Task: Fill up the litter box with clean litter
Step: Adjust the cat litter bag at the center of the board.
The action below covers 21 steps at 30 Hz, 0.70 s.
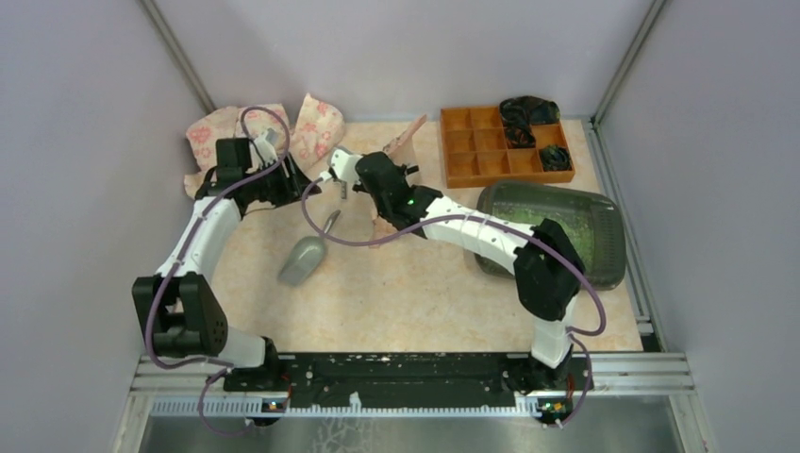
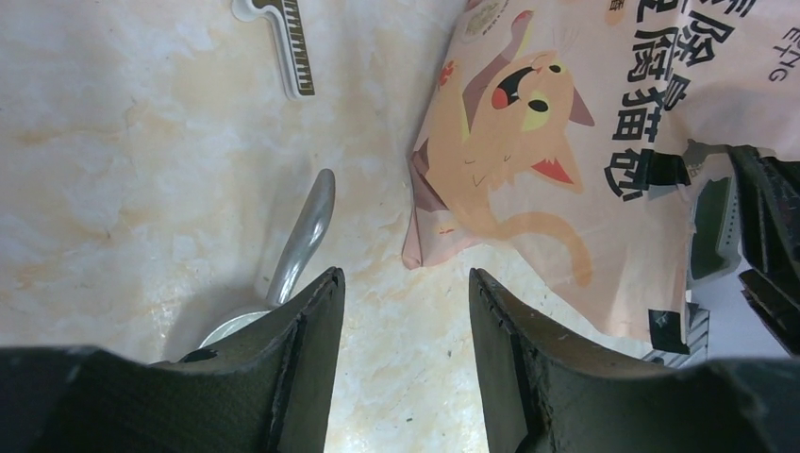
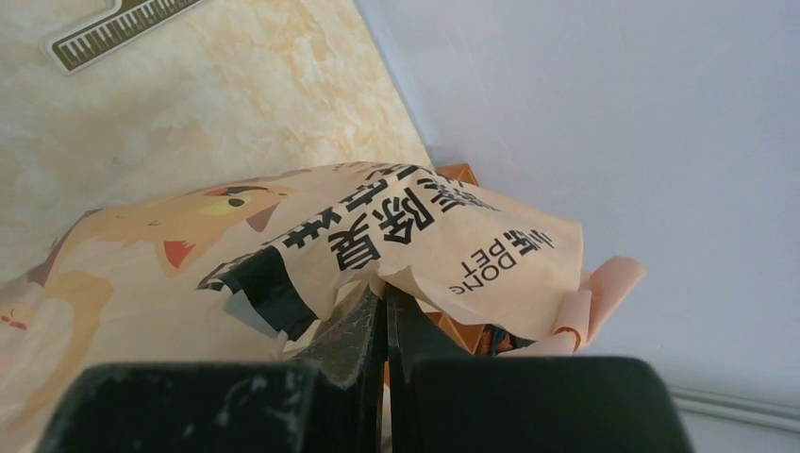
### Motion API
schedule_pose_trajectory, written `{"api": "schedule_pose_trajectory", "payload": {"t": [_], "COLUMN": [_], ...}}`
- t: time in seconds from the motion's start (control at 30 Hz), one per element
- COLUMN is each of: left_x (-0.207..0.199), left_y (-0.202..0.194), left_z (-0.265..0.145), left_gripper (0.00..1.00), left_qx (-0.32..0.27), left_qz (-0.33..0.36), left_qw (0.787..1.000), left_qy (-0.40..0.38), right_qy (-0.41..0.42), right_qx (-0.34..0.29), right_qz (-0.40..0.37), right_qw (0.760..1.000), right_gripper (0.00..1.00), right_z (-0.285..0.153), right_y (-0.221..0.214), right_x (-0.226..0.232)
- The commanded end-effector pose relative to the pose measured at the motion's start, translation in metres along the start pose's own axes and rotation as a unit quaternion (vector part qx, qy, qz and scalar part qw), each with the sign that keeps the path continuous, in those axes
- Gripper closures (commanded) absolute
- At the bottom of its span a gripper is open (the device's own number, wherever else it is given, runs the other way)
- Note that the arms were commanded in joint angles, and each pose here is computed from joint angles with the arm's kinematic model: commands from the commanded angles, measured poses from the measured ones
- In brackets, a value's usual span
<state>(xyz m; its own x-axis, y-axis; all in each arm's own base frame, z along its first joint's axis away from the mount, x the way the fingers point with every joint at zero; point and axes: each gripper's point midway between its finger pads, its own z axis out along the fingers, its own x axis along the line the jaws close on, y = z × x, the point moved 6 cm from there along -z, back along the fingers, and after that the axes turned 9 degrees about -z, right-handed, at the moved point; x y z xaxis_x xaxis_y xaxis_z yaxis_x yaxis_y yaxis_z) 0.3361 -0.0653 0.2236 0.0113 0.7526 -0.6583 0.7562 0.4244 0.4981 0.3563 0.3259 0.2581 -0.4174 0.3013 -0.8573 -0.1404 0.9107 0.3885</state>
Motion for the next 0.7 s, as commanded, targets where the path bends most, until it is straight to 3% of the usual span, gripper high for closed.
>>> {"api": "schedule_pose_trajectory", "payload": {"t": [0.0, 0.27, 0.5, 0.67], "left_x": [-0.008, -0.018, -0.011, 0.005], "left_y": [-0.013, -0.033, -0.023, -0.03], "left_z": [0.017, 0.042, 0.039, 0.049], "left_gripper": [0.43, 0.45, 0.46, 0.46], "left_qx": [0.033, 0.075, 0.06, 0.091], "left_qz": [0.025, 0.087, 0.116, 0.142], "left_qw": [0.999, 0.991, 0.983, 0.969], "left_qy": [-0.011, 0.066, 0.128, 0.181], "right_qy": [-0.059, -0.091, -0.076, -0.075], "right_qx": [-0.031, -0.07, -0.068, -0.059], "right_qz": [0.082, 0.116, 0.118, 0.135], "right_qw": [0.994, 0.987, 0.988, 0.986], "right_gripper": [1.0, 1.0, 1.0, 1.0], "right_z": [-0.035, -0.067, -0.062, -0.065], "right_y": [0.011, 0.021, 0.016, 0.005], "right_x": [-0.059, -0.11, -0.109, -0.112]}}
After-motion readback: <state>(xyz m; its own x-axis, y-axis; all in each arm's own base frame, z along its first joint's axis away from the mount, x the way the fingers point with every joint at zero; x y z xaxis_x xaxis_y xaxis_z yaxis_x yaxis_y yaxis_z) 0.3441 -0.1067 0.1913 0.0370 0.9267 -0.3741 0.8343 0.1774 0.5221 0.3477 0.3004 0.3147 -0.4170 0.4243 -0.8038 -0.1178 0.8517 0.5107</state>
